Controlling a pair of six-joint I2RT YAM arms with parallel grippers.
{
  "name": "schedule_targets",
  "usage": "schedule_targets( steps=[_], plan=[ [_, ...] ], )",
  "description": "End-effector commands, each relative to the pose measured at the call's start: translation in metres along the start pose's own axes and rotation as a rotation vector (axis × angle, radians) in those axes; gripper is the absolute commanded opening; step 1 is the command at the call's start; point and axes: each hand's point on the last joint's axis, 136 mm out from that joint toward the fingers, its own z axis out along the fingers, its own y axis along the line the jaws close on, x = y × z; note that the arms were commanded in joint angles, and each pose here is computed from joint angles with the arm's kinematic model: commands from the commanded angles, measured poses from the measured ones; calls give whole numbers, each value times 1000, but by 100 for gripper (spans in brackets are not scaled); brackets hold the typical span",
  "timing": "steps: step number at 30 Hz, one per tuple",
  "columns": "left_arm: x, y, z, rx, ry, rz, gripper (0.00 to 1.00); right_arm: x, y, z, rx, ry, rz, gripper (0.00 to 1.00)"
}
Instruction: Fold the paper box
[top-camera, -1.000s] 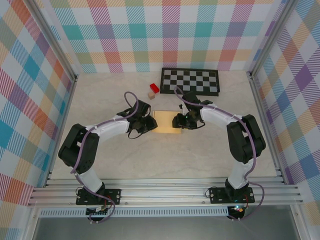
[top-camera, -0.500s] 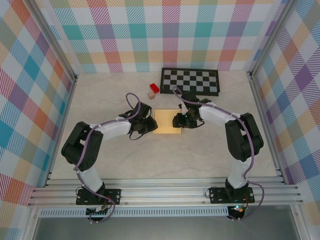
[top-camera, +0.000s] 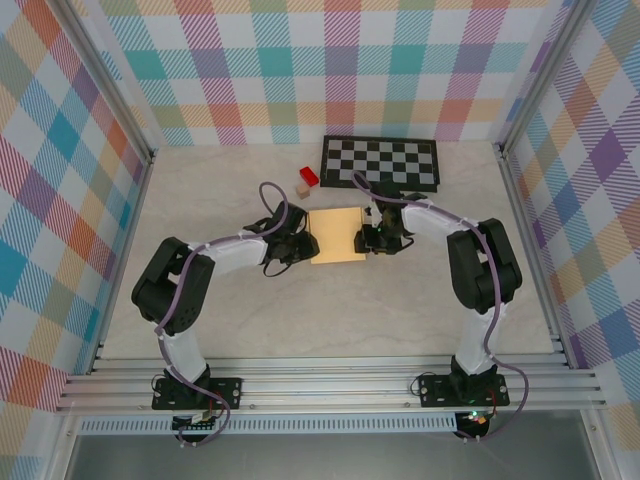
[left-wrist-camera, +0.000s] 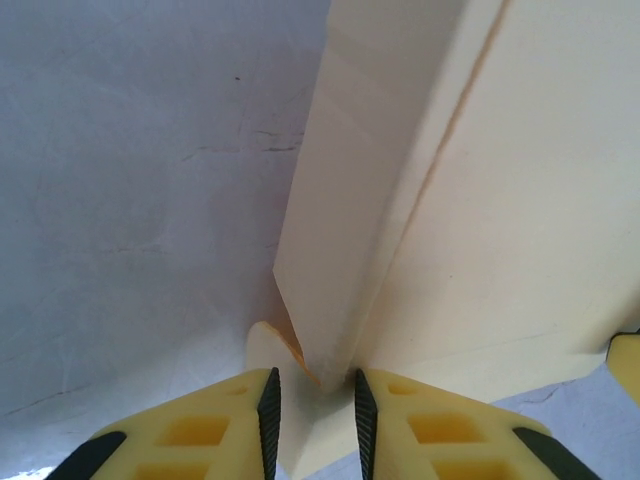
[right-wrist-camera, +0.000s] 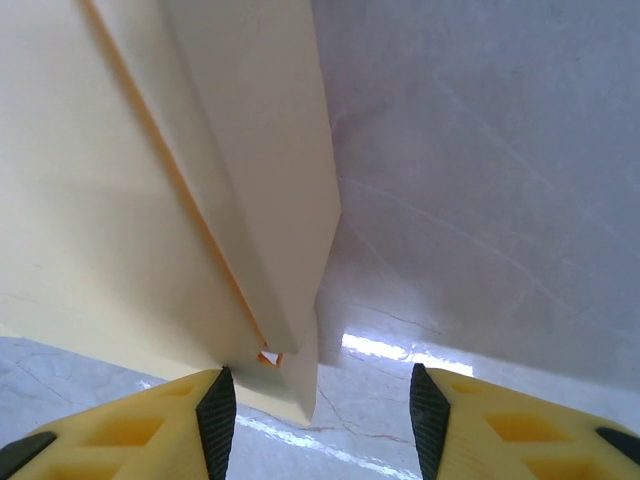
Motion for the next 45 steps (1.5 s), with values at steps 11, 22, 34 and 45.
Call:
schedule_targets(
  steps=[11,22,34,45],
  plan=[
    [-35,-28,-19,3,-47,71,34,-57,14,-45,-15,-158,-89,55],
    [-1,-19,-19,43,36,29,47,-110,12,-22,-93,-195,-85,58],
    [3,-31,-8,93,30,30,42,-107,10,10,-127,-123,-29,50],
    [-6,-25,-2,36,-2,96,34,-90,1,19,-103,-77,1,49]
  ],
)
